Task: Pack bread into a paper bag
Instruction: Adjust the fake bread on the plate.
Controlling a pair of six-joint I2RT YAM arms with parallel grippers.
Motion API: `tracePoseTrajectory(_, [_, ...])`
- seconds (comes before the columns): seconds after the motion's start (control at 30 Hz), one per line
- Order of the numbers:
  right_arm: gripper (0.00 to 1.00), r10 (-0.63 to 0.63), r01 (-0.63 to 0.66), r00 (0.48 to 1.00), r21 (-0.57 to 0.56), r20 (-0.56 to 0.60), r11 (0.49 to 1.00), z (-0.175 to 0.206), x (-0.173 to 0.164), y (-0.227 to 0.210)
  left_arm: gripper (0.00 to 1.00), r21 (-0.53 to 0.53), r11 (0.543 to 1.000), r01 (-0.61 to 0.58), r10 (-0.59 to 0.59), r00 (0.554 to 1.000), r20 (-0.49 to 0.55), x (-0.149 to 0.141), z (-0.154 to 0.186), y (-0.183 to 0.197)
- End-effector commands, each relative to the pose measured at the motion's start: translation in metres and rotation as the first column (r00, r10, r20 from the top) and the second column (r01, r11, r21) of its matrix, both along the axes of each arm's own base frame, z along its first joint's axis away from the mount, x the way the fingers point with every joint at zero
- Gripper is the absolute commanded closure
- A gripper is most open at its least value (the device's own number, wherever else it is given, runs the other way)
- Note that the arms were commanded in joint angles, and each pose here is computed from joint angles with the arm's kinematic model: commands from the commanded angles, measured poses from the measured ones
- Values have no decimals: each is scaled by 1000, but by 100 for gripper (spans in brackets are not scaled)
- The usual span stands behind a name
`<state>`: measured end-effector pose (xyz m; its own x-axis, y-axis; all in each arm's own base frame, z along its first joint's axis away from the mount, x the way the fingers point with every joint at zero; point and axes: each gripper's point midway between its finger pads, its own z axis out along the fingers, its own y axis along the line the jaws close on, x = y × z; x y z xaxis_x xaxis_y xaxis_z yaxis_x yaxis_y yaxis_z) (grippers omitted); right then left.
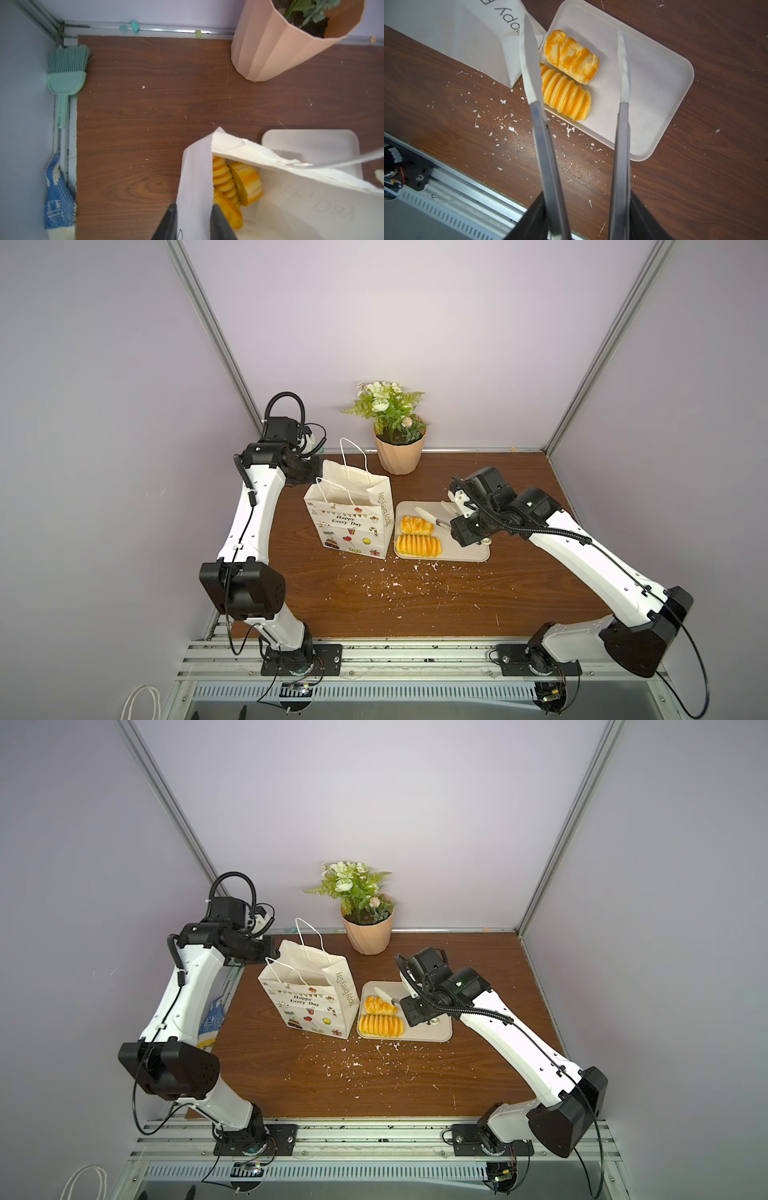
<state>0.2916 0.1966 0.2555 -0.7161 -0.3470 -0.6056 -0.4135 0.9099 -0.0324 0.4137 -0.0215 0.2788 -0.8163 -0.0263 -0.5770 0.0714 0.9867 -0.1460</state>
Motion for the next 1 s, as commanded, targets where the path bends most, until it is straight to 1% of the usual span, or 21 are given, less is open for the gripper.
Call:
tracePoseTrajectory(0.0, [44, -15, 15, 1000, 32, 8, 999, 5, -4, -5, 78, 24, 1000, -8, 8, 999, -33, 4, -11, 5])
tracePoseTrajectory(0.1, [44, -23, 23, 1000, 16, -21, 1000, -8, -8, -9, 85, 21, 1000, -7, 7, 999, -39, 5, -13, 4])
tracePoseTrajectory(0.17, [44, -30, 30, 999, 9, -45, 1000, -17, -13, -12, 87, 24, 1000, -9, 9, 999, -35, 5, -12, 5])
tracePoseTrajectory(0.33, [43, -47, 48, 995, 13, -85, 999, -35, -20, -16, 89, 26, 999, -24, 25, 999, -32, 3, -10, 10])
tracePoseTrajectory(0.43, [43, -38, 40, 996, 22, -84, 999, -41, -14, -9, 89, 21, 1000, -22, 23, 999, -37, 2, -12, 9])
tracePoseTrajectory(0.67, [44, -9, 7, 996, -20, -88, 1000, -57, 4, 1, 88, 24, 999, -23, 24, 999, -30, -2, -9, 10])
tracePoseTrajectory(0.87, [44, -8, 1, 989, -48, -148, 999, -84, 17, 1, 88, 12, 1000, -22, 22, 999, -31, -5, -9, 8])
tracePoseTrajectory(0.97, [44, -1, -4, 989, -32, -146, 999, -88, 26, 5, 88, 6, 1000, -18, 19, 999, -29, -6, -8, 7])
